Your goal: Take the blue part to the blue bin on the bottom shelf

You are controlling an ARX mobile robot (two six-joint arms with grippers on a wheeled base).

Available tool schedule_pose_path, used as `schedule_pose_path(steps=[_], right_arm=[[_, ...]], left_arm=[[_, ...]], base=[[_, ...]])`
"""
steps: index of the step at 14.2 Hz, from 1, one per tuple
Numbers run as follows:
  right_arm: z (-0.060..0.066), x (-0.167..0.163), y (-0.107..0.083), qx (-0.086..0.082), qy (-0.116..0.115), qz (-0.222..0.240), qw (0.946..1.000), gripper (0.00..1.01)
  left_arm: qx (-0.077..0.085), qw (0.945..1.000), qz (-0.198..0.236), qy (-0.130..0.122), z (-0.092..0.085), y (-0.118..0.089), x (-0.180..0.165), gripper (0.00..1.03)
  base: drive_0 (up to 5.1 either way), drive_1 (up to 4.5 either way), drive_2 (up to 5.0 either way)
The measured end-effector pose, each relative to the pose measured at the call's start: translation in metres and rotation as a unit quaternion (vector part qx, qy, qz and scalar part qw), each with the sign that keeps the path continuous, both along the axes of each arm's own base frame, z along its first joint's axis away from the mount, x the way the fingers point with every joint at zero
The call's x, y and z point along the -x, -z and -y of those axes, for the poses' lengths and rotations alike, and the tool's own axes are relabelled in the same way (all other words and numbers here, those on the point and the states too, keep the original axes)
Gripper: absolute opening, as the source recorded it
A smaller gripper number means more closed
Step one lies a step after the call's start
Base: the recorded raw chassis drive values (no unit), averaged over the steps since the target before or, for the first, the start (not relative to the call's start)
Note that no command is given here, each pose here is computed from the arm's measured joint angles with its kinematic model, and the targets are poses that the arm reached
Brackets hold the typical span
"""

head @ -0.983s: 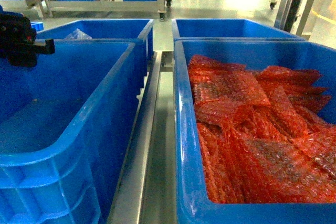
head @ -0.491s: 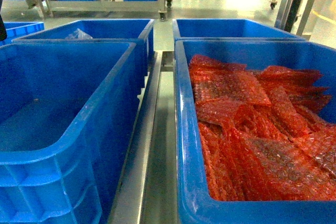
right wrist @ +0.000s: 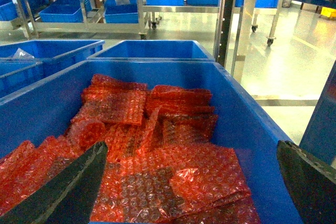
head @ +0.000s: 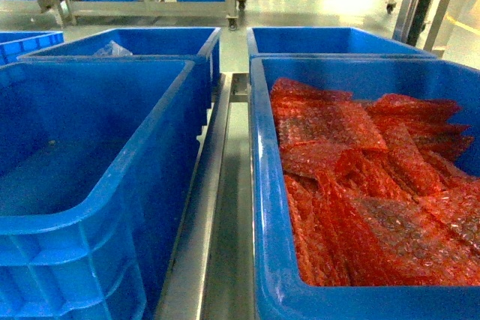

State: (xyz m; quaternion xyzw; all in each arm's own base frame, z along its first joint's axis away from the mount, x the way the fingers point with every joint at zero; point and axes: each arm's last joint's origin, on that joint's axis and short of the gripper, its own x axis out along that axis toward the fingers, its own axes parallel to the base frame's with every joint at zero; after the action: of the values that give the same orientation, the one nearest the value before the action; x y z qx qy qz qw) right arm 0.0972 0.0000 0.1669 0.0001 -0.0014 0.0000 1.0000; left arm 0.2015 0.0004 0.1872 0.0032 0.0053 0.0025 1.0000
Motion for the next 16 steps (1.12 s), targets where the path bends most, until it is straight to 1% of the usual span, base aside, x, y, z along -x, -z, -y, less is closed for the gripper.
schedule_pose_path(steps=[1,7,8,9,10,11,12,16], right_arm=[[0.0,0.0,0.0,0.0,0.0,0.0,1.0,0.98],[0.0,0.0,0.0,0.0,0.0,0.0,1.0,0.98],[0.0,0.0,0.0,0.0,0.0,0.0,1.0,0.98],[0.0,0.0,0.0,0.0,0.0,0.0,1.0,0.98],[0.0,0.0,0.0,0.0,0.0,0.0,1.0,0.98],[0.0,0.0,0.0,0.0,0.0,0.0,1.0,0.98],[0.0,0.0,0.0,0.0,0.0,0.0,1.0,0.98],[0.0,0.0,0.0,0.0,0.0,0.0,1.0,0.98]], left_arm=[[0.0,1.0,0.001,0.003,0.001,0.002,0.007,0.02],[0.001,1.0,-0.001,0.002,0.0,0.007,0.022,0.02],[0.001,1.0,-0.001,0.002,0.0,0.011,0.035,0.02],[0.001,1.0,-0.007,0.002,0.0,0.026,0.053,0.02],[0.002,0.9999,-0.016,0.002,0.0,0.029,0.057,0.02],[0.001,1.0,0.0,0.002,0.0,0.024,0.06,0.02],[0.002,1.0,0.004,0.002,0.0,0.022,0.063,0.02],[0.001,1.0,0.007,0.002,0.0,0.019,0.073,0.02]], base=[[0.0,0.0,0.0],[0.0,0.0,0.0],[0.0,0.0,0.0],[0.0,0.0,0.0],[0.0,0.0,0.0],[0.0,0.0,0.0],[0.0,0.0,0.0],[0.0,0.0,0.0]])
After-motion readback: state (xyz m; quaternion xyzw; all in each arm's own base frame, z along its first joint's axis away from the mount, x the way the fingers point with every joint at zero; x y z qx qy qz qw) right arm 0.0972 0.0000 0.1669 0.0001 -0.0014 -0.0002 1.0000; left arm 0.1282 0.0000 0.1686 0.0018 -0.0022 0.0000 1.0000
